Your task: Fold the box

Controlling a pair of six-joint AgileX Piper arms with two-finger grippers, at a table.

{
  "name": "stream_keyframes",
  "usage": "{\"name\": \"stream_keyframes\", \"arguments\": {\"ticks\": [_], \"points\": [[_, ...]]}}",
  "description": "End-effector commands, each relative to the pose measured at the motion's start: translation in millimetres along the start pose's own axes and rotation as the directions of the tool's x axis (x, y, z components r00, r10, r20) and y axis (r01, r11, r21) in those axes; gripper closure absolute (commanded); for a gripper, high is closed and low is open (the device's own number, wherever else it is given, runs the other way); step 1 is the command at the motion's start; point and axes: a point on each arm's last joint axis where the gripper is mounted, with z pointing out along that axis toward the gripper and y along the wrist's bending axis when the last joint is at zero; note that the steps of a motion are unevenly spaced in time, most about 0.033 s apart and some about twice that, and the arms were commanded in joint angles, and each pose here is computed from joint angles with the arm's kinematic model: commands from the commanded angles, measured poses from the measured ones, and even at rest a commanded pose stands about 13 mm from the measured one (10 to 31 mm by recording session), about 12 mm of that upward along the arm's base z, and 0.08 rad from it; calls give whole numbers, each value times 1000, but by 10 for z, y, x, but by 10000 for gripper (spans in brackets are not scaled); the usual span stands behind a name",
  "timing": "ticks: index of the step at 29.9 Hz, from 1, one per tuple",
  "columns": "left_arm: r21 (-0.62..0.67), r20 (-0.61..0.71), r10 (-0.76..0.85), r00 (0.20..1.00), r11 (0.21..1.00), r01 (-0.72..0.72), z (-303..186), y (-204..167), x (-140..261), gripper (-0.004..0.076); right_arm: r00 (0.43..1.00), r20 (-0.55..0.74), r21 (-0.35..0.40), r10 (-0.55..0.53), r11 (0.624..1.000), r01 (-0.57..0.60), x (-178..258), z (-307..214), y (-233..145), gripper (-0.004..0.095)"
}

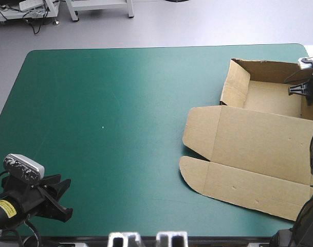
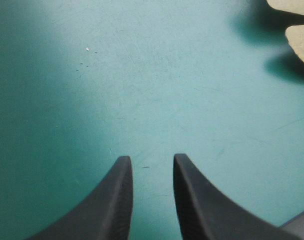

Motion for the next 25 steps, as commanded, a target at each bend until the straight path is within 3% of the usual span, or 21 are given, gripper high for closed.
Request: {"name": "stream_keyframes", "arguments": {"ticks": [1, 7, 12, 16, 19, 23, 25], "points": [[-41, 65, 13, 998, 999, -11, -30, 36, -98, 520, 999, 46, 36, -21, 999, 19, 16, -279, -79, 532], [-131, 42, 102, 994, 987, -95, -36, 114, -88, 520, 997, 71, 39, -16, 999, 14, 31, -388, -88, 512], [-144, 37, 117, 992, 983, -111, -37, 125, -87, 520, 987, 162, 78, -9, 997, -3, 133, -836, -139, 513], [-144, 37, 117, 992, 983, -111, -37, 125, -87, 520, 960, 278, 18, 30, 999, -36, 266, -1293, -94, 516], [-144, 37, 117, 992, 983, -111, -37, 125, -87, 539, 917, 390, -94, 88, 994, -56, 423, -1721, 4, 635], [-171, 36, 131, 991, 978, -123, -13, 152, -77, 634, 831, 546, -222, 110, 975, 17, 724, -2345, 190, 935], [-173, 26, 132, 991, 977, -125, 46, 162, -46, 691, 792, 605, -211, 82, 976, 60, 898, -2612, 293, 915]]}}
